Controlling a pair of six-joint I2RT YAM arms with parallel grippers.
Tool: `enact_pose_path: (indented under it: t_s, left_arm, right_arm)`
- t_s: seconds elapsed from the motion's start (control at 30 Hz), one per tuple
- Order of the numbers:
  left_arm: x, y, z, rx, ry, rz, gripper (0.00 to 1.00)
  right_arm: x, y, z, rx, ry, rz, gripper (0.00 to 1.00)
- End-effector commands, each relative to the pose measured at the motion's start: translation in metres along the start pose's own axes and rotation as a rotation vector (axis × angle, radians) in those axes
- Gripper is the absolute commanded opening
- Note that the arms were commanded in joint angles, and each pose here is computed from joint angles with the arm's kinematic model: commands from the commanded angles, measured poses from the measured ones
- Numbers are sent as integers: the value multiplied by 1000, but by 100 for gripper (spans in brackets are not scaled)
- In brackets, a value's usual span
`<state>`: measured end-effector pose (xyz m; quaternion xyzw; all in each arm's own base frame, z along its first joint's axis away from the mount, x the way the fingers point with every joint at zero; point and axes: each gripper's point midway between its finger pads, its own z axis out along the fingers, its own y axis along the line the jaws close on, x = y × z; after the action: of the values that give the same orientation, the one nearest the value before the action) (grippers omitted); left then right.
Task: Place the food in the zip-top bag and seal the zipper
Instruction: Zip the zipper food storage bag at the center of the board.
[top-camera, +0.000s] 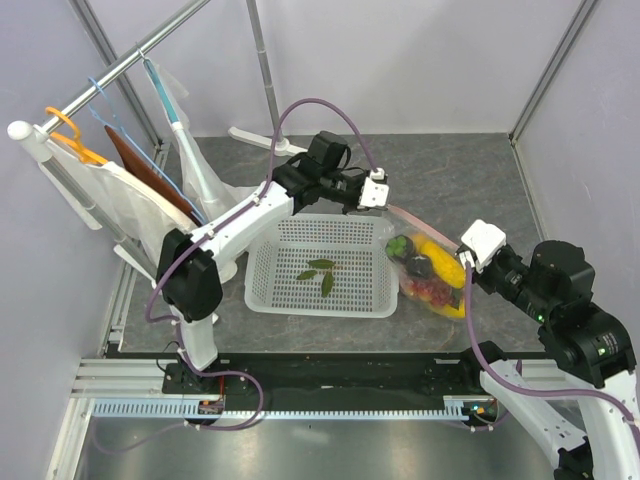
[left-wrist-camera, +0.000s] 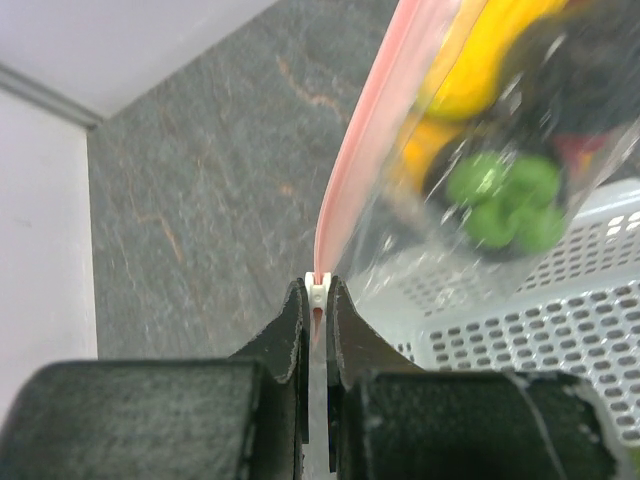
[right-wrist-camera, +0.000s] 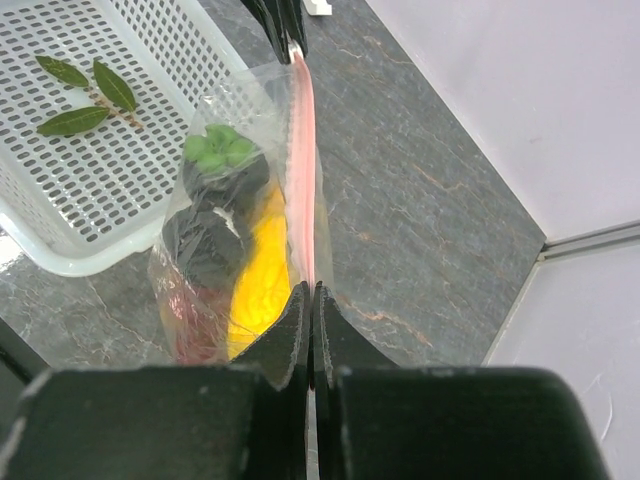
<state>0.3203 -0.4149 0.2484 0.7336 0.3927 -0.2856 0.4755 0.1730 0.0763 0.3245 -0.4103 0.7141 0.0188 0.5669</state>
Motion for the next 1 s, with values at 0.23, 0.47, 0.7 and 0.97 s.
enact_pose_path:
  t_s: [0.23, 0.47, 0.7, 0.97]
  left_arm:
    - [25, 36, -30, -88, 80, -22, 23]
    - [-38, 24, -28, -57, -31, -33, 65]
    - [-84, 10, -16, 5, -121, -28, 67]
    - [-95, 0, 11, 60, -126, -3, 56]
  right_arm:
    - [-7, -12, -11, 70, -30, -14, 0]
    - [-7, -10, -9, 67, -36, -3, 0]
    - [-5, -11, -8, 75, -33, 2, 0]
    - [-4, -14, -11, 104, -37, 14, 0]
